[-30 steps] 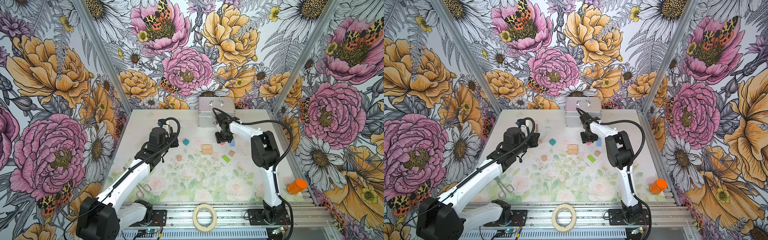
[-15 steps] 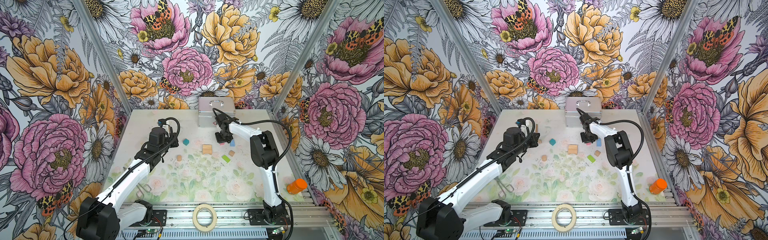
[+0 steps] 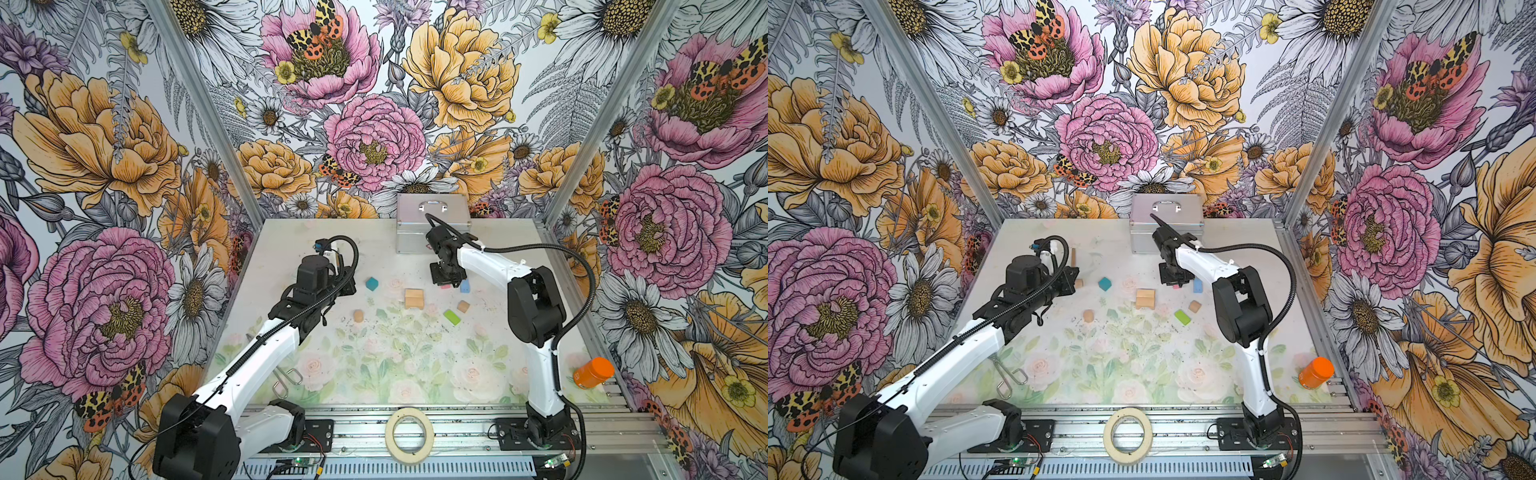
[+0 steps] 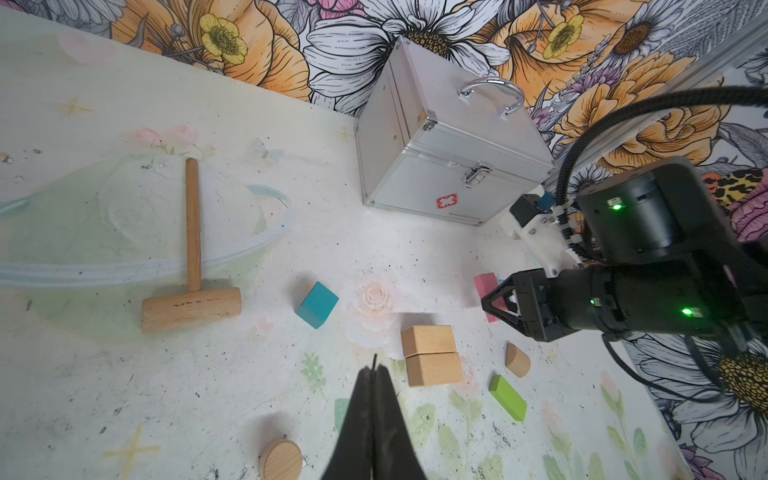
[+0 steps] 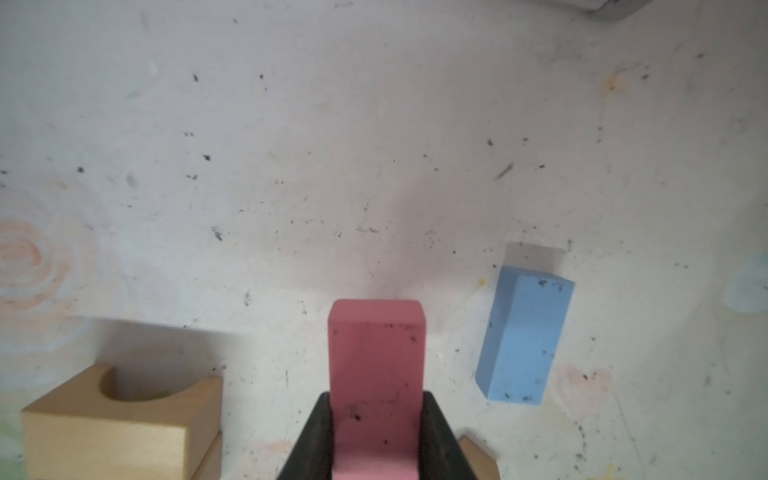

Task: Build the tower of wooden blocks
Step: 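Carry the pink block with the right gripper over the wooden stack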

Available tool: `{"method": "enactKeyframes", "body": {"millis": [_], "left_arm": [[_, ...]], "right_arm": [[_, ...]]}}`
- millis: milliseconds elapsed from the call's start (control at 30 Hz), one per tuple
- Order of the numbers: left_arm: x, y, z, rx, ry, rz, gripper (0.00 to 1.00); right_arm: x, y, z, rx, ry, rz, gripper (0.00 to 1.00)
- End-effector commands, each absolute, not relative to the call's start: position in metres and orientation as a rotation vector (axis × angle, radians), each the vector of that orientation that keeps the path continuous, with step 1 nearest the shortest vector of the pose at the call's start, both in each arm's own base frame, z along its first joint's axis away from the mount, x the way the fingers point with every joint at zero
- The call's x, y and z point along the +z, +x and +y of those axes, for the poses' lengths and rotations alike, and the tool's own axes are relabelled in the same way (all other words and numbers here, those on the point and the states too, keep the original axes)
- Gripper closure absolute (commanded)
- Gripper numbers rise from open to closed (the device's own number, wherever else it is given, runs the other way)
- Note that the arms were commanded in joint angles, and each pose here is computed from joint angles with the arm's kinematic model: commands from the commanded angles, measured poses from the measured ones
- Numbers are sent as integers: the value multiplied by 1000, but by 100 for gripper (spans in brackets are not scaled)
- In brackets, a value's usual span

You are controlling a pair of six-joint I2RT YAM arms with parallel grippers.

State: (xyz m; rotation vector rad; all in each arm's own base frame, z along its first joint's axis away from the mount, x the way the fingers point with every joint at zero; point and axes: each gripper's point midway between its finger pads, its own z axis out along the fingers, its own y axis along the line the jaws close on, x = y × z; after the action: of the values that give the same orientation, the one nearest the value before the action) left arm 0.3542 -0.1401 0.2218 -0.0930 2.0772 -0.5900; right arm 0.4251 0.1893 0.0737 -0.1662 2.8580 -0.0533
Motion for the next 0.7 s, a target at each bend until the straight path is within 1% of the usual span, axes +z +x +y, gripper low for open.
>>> {"method": "enactKeyframes", "body": {"millis": [0, 233, 400, 667], "left_arm": [[230, 350, -140, -633, -96, 2044, 96], [235, 343, -139, -639, -76, 2031, 96], [235, 341, -136, -634, -77, 2028, 96], [235, 337, -133, -630, -79, 2021, 96]], "right_arm": [[108, 412, 203, -25, -110, 2809, 100], [118, 387, 246, 63, -90, 2819, 100], [111, 373, 270, 65, -93, 2840, 100], [95, 363, 293, 78, -107, 2878, 100]]}}
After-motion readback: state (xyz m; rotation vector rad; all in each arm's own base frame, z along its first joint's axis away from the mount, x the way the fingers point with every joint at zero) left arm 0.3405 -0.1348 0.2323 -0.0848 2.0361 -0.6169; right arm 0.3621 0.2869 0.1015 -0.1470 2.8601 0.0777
